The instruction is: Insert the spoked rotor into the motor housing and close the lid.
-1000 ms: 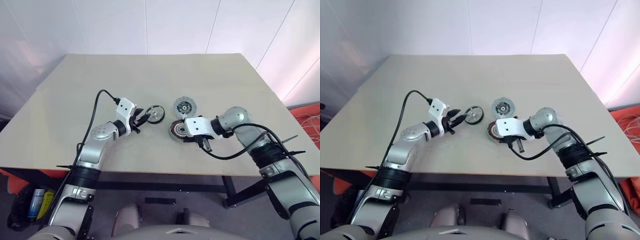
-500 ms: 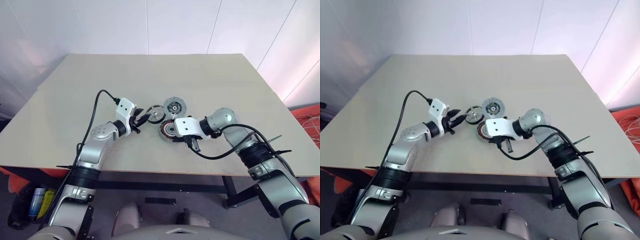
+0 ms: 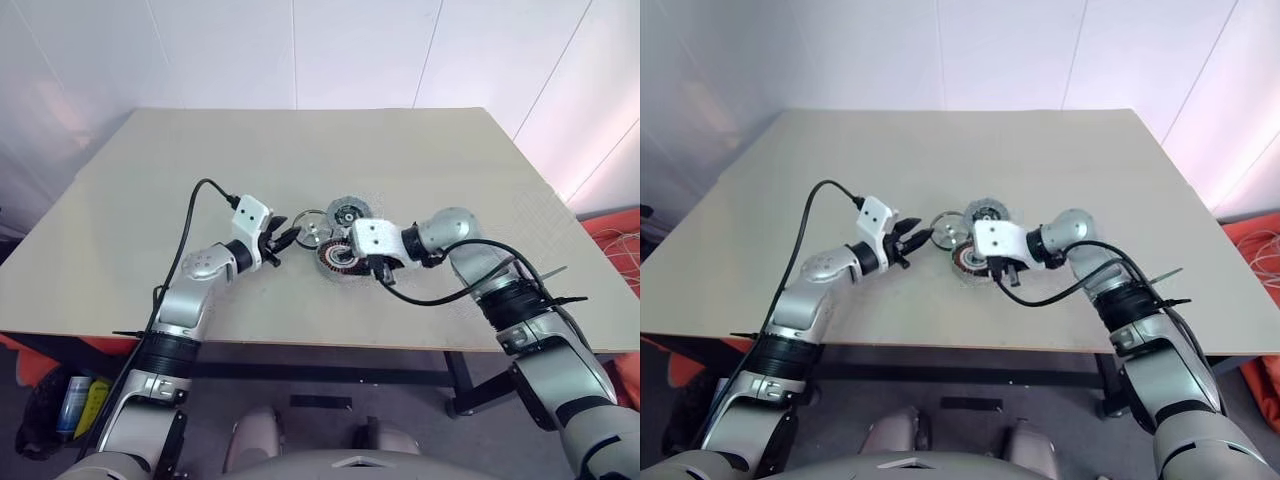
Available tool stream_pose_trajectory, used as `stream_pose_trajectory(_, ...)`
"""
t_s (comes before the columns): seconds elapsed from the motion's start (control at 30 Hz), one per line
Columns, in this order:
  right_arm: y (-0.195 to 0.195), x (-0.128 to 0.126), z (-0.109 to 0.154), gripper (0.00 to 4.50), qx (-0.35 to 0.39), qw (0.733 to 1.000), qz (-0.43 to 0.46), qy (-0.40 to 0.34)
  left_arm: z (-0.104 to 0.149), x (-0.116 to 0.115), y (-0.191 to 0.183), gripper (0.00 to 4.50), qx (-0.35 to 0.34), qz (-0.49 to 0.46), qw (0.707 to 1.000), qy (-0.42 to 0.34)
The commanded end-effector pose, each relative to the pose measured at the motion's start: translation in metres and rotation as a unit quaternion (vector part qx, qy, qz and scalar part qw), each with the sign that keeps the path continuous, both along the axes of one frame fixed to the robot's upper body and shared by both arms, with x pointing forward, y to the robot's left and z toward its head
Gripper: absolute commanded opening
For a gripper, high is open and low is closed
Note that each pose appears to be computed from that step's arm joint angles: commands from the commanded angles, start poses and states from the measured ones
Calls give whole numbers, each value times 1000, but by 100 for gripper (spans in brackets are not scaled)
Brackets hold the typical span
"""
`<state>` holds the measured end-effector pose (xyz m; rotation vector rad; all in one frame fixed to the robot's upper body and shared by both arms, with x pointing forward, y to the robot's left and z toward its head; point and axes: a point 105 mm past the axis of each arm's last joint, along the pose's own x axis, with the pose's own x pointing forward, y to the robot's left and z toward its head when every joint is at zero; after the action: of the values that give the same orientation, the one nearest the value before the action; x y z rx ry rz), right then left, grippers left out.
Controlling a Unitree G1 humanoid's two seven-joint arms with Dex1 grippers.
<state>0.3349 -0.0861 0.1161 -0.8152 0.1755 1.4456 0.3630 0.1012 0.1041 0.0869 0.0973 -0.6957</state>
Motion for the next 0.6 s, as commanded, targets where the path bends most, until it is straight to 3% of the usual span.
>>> stream_pose_trajectory(0.03, 4, 4, 49, 129, 77, 997, -7, -28, 14, 4, 15, 200, -14, 17, 1000, -18)
stream_pose_trajectory(0.17, -2, 10, 63, 129, 114, 992, -46, -29, 11, 9, 32, 200, -35, 41, 999, -1)
stream_pose_trajectory(0.33, -21, 21, 60, 129, 126, 985, -112, -36, -6, 20, 49, 200, -69, 67, 994, 51)
stream_pose_trajectory(0.6, -37, 20, 48, 129, 122, 979, -157, -36, -12, 31, 25, 200, -170, 19, 978, 121)
